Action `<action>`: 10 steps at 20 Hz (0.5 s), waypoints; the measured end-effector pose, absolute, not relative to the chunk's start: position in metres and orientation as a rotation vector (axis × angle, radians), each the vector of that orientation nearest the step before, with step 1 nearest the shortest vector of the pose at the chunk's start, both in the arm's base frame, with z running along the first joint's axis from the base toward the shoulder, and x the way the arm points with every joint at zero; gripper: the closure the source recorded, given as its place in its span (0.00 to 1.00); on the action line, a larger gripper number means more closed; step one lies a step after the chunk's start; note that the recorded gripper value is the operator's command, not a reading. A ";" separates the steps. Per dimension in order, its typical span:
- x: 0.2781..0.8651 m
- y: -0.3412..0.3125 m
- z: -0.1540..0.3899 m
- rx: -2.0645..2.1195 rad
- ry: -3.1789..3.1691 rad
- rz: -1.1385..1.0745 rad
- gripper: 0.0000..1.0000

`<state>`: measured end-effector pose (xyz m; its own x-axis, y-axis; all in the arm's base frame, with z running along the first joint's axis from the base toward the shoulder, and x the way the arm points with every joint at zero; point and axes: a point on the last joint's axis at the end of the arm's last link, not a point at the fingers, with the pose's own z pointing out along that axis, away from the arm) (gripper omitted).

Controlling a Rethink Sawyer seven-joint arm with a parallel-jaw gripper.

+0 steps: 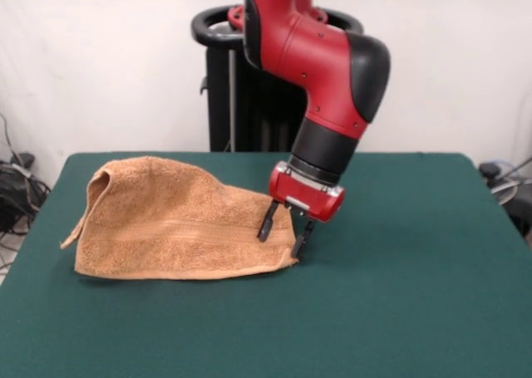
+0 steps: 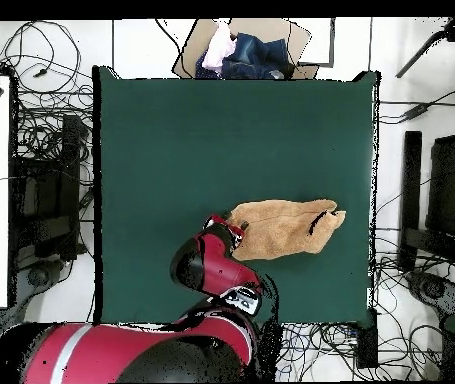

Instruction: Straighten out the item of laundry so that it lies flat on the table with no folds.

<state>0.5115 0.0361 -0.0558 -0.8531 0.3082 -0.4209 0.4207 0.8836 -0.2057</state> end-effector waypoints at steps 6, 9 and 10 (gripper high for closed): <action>0.511 0.029 -0.059 0.514 2.668 -0.382 0.00; 0.512 0.027 -0.060 0.498 2.659 -0.368 0.00; 0.513 0.026 -0.061 0.488 2.650 -0.356 0.00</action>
